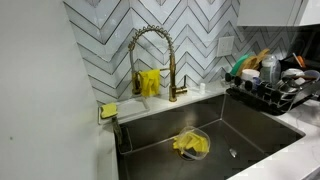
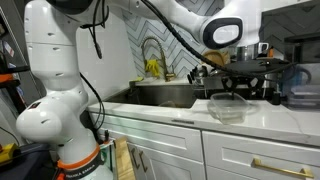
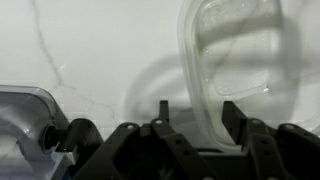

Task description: Remove the clear bowl with the measuring spoon from the sink and pour the spoon onto the counter then put the bowl on the dishrack.

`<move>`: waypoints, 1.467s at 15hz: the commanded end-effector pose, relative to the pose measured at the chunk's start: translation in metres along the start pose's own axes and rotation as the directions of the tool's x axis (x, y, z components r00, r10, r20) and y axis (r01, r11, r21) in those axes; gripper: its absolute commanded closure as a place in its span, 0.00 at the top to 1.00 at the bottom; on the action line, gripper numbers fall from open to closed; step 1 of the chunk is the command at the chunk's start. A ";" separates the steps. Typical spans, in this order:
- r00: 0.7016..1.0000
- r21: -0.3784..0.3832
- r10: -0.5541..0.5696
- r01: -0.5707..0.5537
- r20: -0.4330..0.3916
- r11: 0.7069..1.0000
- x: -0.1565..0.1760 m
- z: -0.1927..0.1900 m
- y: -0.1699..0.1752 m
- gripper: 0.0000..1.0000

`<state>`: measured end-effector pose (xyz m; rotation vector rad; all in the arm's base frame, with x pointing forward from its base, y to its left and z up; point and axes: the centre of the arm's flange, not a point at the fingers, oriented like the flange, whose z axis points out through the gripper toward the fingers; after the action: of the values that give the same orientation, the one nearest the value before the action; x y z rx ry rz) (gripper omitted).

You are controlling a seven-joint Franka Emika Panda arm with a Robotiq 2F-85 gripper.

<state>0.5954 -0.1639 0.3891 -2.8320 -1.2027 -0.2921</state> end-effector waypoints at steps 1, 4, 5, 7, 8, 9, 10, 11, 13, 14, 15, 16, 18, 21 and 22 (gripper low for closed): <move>1.000 0.015 -0.019 0.019 0.004 1.000 -0.003 0.002 0.008 0.30; 1.000 0.020 -0.022 0.022 0.015 1.000 -0.001 -0.005 0.009 0.05; 0.999 0.022 -0.027 0.027 0.019 0.999 0.001 -0.009 0.009 0.01; 0.999 0.035 -0.035 0.034 0.028 0.999 0.005 -0.018 0.007 0.00; 0.998 0.043 -0.046 0.045 0.038 0.998 0.009 -0.026 0.005 0.01; 0.996 0.059 -0.068 0.065 0.055 0.996 0.013 -0.038 0.002 0.01; 0.993 0.073 -0.091 0.086 0.077 0.994 0.020 -0.053 -0.003 0.01; 0.989 0.094 -0.114 0.106 0.090 0.990 0.029 -0.074 -0.011 0.02; 0.980 0.131 -0.167 0.153 0.109 0.980 0.049 -0.116 -0.031 0.02; 0.975 0.146 -0.194 0.177 0.111 0.973 0.059 -0.138 -0.044 0.02; 0.973 0.153 -0.206 0.189 0.105 0.970 0.070 -0.161 -0.057 0.02; 0.971 0.155 -0.222 0.206 0.094 0.966 0.079 -0.179 -0.072 0.02; 0.965 0.145 -0.250 0.238 0.073 0.960 0.095 -0.209 -0.102 0.02; 0.957 0.104 -0.288 0.284 0.031 0.953 0.117 -0.232 -0.141 0.02; 0.953 0.094 -0.303 0.301 0.003 0.949 0.125 -0.234 -0.152 0.02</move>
<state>0.5498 -0.0285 0.6300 -2.5969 -1.5899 -0.1493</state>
